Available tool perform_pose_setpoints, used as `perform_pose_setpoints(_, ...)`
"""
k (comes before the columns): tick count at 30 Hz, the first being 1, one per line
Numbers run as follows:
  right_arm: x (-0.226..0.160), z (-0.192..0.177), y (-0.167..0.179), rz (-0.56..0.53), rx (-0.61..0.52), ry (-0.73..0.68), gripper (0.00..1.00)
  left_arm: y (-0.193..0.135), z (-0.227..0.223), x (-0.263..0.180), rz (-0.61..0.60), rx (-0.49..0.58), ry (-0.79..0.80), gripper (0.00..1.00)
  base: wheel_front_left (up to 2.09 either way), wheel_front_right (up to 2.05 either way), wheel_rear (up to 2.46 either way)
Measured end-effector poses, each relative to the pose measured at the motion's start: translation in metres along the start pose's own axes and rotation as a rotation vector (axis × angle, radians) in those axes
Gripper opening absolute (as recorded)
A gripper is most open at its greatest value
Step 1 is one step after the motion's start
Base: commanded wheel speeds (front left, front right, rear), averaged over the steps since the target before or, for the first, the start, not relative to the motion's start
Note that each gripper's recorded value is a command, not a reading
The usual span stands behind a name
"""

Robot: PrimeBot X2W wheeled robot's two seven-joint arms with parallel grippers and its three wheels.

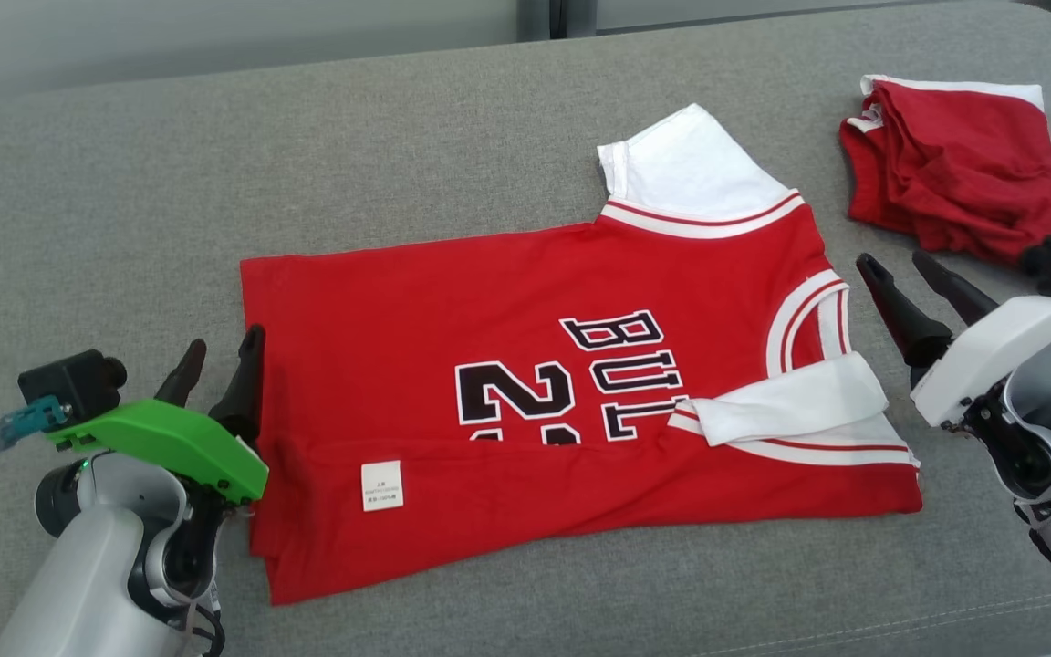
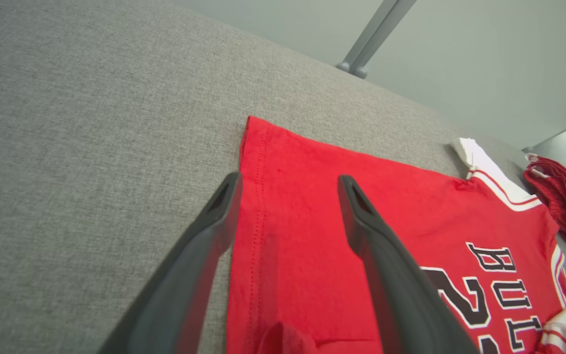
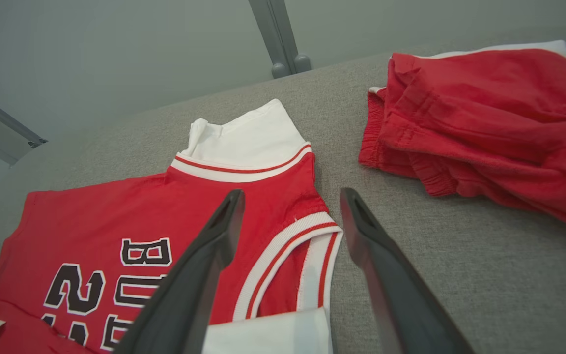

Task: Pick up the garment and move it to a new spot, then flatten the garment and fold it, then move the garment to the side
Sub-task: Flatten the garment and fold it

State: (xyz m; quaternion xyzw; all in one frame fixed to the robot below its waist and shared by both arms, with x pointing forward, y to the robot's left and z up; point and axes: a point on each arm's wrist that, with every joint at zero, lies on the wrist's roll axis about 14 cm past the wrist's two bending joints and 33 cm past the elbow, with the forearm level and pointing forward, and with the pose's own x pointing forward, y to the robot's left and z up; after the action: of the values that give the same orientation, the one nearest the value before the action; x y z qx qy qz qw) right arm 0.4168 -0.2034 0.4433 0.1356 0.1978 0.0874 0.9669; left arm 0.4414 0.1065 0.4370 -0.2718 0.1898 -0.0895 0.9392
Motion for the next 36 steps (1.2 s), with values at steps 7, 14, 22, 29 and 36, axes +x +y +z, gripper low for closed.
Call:
perform_pose_setpoints(7,0.024,-0.002,0.014,0.05,-0.033,0.051,1.0,0.004,-0.003,0.03,0.026,0.01,0.036,1.0,0.0,0.0,0.0)
perform_pose_setpoints(14,0.036,-0.006,0.019,0.068,-0.047,0.081,1.0,0.012,-0.01,0.052,0.057,0.052,0.07,1.0,0.0,0.0,0.0)
perform_pose_setpoints(22,0.045,-0.004,0.015,0.067,-0.065,0.088,1.0,0.018,-0.021,0.074,0.074,0.114,0.119,1.0,0.0,0.0,0.0)
perform_pose_setpoints(29,0.055,-0.003,0.007,0.052,-0.094,0.103,1.0,0.013,-0.033,0.09,0.067,0.116,0.151,0.59,0.0,0.0,0.0)
perform_pose_setpoints(36,0.077,0.013,0.004,0.052,-0.148,0.102,1.0,0.007,-0.026,0.094,0.059,0.12,0.12,0.0,0.0,0.0,0.0)
